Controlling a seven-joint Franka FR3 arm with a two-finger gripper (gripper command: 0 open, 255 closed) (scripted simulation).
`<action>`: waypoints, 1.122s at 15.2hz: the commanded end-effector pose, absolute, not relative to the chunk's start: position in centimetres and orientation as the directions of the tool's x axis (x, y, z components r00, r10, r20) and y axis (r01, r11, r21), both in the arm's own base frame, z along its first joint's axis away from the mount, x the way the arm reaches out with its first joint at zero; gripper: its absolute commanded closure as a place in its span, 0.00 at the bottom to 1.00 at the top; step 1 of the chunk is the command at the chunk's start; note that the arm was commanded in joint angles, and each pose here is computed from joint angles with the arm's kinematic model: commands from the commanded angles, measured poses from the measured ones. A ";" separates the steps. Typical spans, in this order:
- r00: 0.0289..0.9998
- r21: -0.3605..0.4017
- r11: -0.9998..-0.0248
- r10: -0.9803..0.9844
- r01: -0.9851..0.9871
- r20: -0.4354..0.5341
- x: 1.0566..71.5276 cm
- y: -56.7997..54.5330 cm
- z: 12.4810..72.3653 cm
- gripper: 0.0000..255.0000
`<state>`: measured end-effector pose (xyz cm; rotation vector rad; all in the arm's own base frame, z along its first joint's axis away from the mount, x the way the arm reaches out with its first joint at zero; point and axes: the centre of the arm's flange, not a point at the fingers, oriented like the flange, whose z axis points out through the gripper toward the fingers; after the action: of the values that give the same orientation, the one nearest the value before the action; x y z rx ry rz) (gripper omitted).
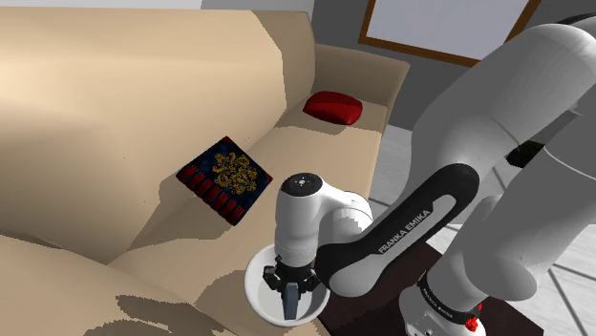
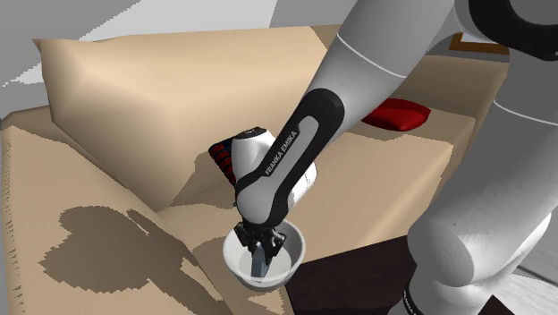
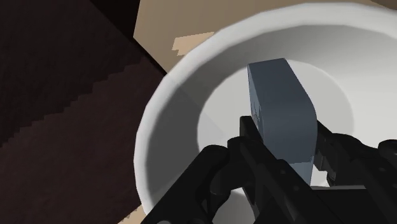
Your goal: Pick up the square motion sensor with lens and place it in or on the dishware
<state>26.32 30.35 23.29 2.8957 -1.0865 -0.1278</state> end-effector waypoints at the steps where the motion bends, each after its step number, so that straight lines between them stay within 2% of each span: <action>1: 0.750 0.073 -0.753 -0.658 -0.654 -0.061 26.3 30.3 23.3 1.00; 8: 0.750 0.073 -0.753 -0.658 -0.654 -0.061 26.3 30.3 23.3 1.00; 17: 0.750 0.073 -0.753 -0.658 -0.654 -0.061 26.3 30.3 28.0 1.00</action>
<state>26.35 30.41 27.46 2.8952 -1.0866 -0.1272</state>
